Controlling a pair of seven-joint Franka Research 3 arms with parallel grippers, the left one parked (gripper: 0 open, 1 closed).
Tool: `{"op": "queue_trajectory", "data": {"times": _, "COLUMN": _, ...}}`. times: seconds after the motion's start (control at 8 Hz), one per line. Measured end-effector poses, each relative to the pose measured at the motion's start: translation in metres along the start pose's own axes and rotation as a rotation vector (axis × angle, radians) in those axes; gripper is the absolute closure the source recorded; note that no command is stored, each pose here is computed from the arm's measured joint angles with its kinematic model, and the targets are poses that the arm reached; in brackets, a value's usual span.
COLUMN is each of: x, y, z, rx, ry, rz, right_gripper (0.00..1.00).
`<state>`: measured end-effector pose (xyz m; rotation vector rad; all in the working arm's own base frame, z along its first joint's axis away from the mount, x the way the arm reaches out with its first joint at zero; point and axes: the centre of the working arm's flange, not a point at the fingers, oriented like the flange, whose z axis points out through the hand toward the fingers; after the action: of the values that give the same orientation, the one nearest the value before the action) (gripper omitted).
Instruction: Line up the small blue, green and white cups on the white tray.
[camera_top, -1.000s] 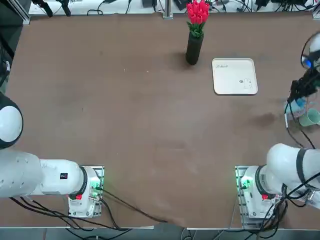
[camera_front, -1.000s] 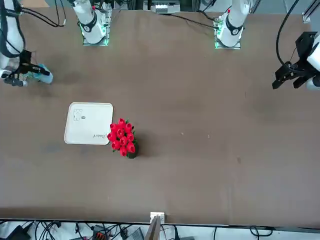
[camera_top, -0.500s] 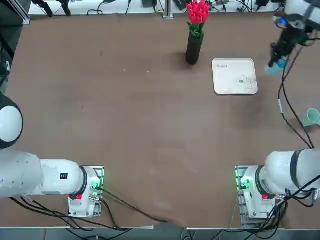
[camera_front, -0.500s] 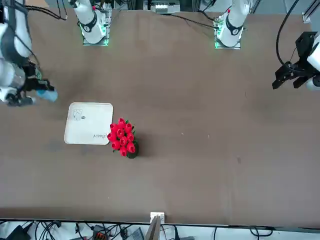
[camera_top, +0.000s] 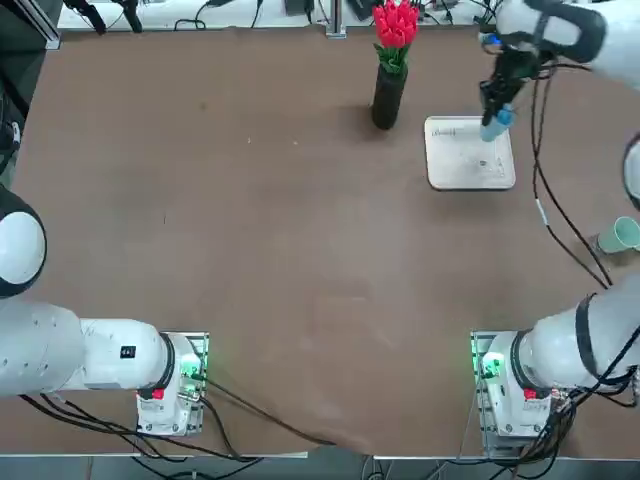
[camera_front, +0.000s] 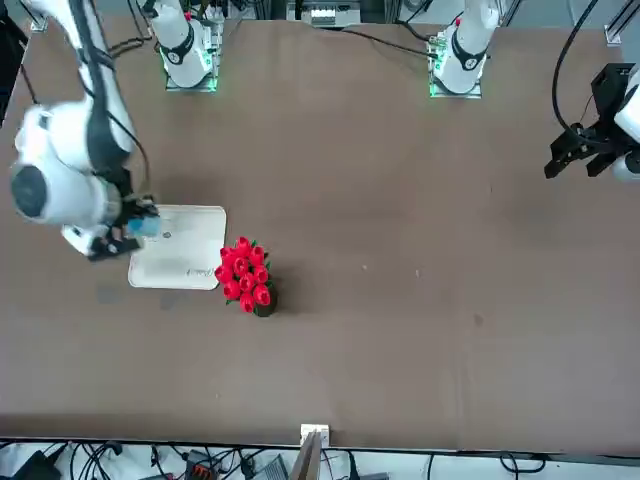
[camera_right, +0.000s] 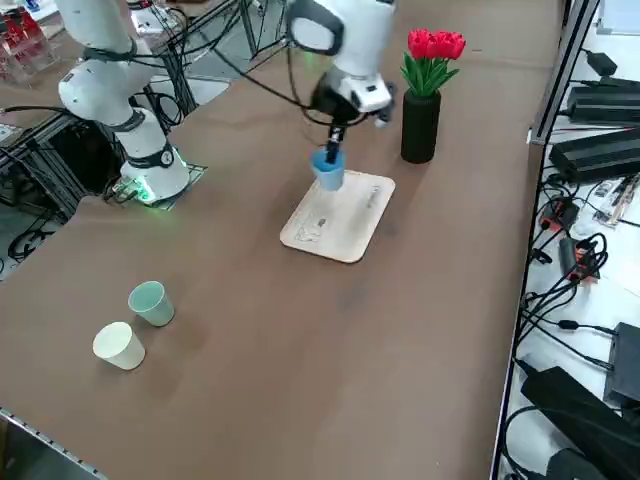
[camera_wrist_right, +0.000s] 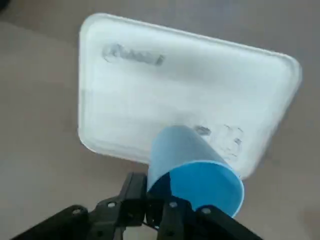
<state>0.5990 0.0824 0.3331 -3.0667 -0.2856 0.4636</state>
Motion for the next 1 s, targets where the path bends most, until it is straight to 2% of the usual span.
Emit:
{"op": "queue_trajectory", "data": {"times": 0.25, "x": 0.021, "y": -0.055, "z": 0.034, "rx": -0.018, "ry": 0.000, "rz": 0.047, "right_gripper": 0.96}}
{"op": "queue_trajectory", "data": {"times": 0.5, "x": 0.029, "y": -0.088, "z": 0.055, "rx": -0.029, "ry": 0.010, "rz": 0.077, "right_gripper": 0.96}}
{"op": "queue_trajectory", "data": {"times": 1.0, "x": 0.039, "y": -0.086, "z": 0.065, "rx": -0.023, "ry": 0.052, "rz": 0.098, "right_gripper": 0.96}}
